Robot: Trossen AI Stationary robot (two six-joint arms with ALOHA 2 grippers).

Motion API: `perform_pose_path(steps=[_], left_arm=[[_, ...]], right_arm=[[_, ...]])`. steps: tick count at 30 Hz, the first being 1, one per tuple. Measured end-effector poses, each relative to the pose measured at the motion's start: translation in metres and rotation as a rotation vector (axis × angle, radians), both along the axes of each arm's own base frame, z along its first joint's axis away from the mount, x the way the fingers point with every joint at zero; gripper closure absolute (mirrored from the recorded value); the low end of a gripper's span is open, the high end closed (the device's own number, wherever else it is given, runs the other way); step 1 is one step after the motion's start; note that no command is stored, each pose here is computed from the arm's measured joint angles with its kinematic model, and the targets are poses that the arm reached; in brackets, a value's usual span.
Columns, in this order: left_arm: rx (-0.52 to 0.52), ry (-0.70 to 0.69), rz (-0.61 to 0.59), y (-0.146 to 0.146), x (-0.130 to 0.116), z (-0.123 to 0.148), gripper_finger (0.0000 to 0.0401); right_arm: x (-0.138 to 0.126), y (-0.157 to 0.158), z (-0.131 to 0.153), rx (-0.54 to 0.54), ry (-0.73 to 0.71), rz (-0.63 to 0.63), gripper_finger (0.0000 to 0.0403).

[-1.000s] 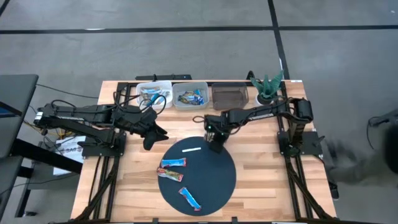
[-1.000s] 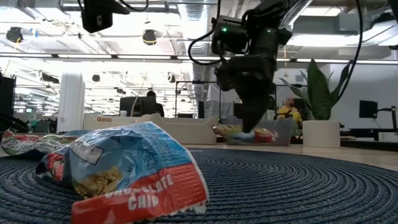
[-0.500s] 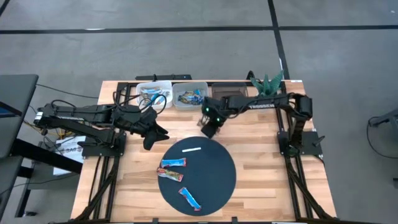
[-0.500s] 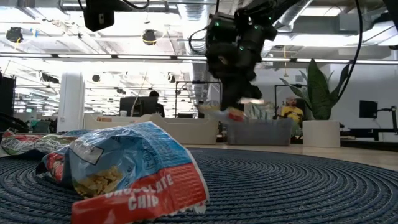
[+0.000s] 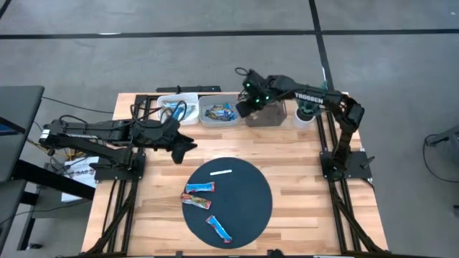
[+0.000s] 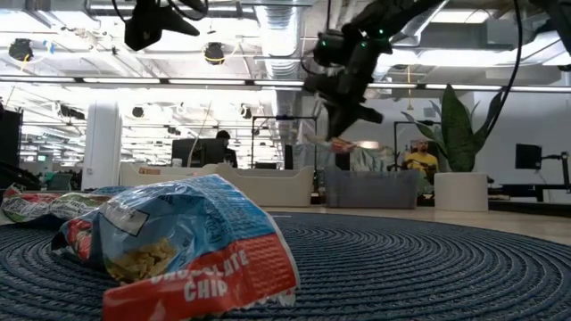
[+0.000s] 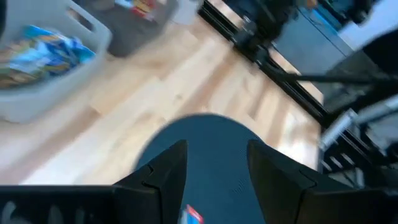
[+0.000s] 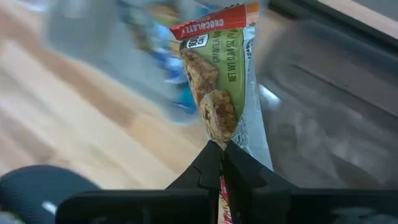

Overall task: Pick and place Granola Bars by type
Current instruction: Put the red granola bar into the black bin

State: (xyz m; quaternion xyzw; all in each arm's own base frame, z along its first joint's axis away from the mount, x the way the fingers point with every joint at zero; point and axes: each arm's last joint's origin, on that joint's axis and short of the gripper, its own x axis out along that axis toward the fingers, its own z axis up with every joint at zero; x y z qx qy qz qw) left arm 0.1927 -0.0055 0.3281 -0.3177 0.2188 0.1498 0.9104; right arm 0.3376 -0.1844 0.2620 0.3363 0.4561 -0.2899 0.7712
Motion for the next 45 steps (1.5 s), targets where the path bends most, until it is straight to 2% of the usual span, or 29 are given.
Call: perform_pose_path(steps=[5, 16, 19, 26, 30, 33, 37, 40, 45], left_arm=[[0.040, 0.013, 0.098, 0.007, 0.006, -0.004, 0.0241], [0.119, -0.019, 0.081, 0.011, 0.016, -0.002, 0.0241], [0.126, -0.028, 0.082, 0.011, 0.016, -0.001, 0.0241], [0.125, -0.025, 0.080, 0.011, 0.016, -0.001, 0.0241], [0.118, -0.024, 0.040, 0.010, 0.016, -0.001, 0.0241], [0.101, -0.022, -0.044, 0.008, 0.017, -0.002, 0.0241], [0.054, -0.020, -0.215, 0.003, 0.016, -0.003, 0.0241], [0.006, -0.023, -0.346, -0.001, 0.016, -0.003, 0.0241], [-0.047, 0.029, -0.468, -0.008, 0.012, -0.008, 0.0241]], right_arm=[[-0.019, -0.016, -0.004, 0.003, 0.107, -0.059, 0.0403], [-0.044, -0.035, -0.011, 0.074, 0.228, -0.135, 0.0396], [-0.044, -0.035, -0.011, 0.067, 0.226, -0.114, 0.0372], [-0.043, -0.034, -0.011, 0.066, 0.222, -0.117, 0.0281], [-0.036, -0.028, -0.010, 0.075, 0.178, -0.030, 0.0248], [-0.024, -0.012, -0.002, 0.092, 0.086, 0.077, 0.0238], [-0.008, 0.024, 0.013, 0.097, -0.006, 0.234, 0.0238], [0.003, 0.060, 0.022, 0.073, -0.030, 0.365, 0.0243], [0.020, 0.130, 0.034, 0.053, -0.092, 0.571, 0.0250]])
